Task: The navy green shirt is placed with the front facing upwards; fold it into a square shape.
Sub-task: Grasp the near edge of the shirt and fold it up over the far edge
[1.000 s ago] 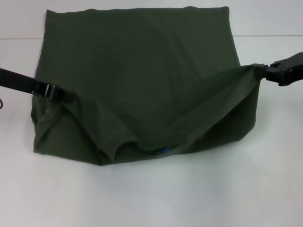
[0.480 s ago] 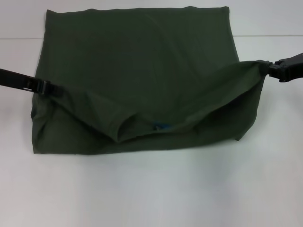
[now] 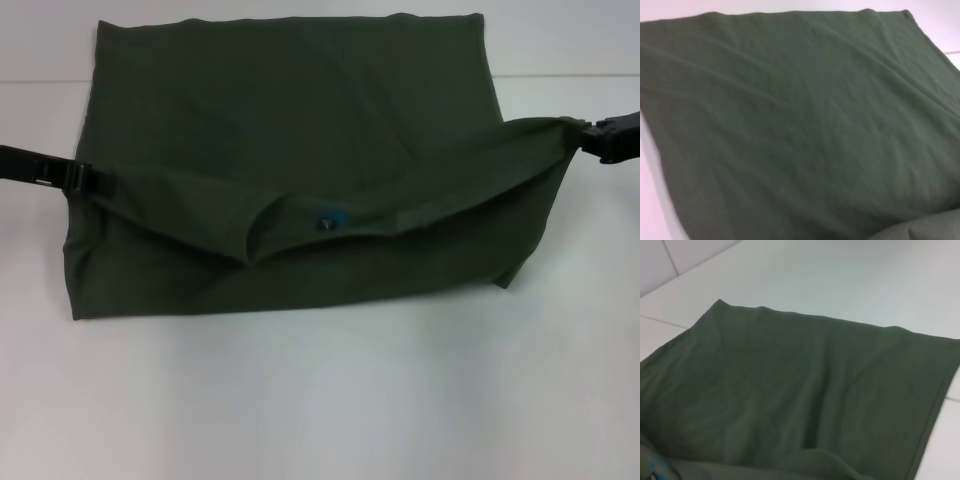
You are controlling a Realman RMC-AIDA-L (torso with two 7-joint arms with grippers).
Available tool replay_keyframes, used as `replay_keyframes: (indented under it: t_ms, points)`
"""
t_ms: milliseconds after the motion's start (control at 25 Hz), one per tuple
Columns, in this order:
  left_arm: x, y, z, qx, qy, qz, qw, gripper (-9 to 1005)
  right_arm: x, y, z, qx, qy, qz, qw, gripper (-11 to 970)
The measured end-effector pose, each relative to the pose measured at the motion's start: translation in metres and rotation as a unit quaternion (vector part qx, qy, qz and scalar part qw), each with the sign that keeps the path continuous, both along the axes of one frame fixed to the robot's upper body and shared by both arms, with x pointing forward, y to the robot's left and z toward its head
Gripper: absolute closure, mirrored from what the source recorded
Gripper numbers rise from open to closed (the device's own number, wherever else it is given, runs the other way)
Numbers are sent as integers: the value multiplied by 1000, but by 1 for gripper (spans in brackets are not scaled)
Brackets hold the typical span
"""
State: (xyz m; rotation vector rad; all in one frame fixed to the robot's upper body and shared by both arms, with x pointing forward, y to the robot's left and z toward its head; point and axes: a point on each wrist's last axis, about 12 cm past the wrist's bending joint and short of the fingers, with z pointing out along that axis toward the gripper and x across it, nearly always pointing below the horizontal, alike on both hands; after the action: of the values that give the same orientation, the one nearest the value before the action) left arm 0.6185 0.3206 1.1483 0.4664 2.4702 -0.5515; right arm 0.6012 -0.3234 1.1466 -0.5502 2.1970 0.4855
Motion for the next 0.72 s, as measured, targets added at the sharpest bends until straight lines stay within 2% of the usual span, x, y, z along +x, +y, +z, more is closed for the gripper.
replay_keyframes:
  t_ms: [360, 720]
  points:
    - [6, 3, -2, 12, -21, 18, 1000, 939, 5, -2, 1, -22, -32, -4, 999, 927]
    - [14, -8, -3, 19, -45, 15, 999, 938, 14, 2, 6, -36, -58, -7, 998, 926]
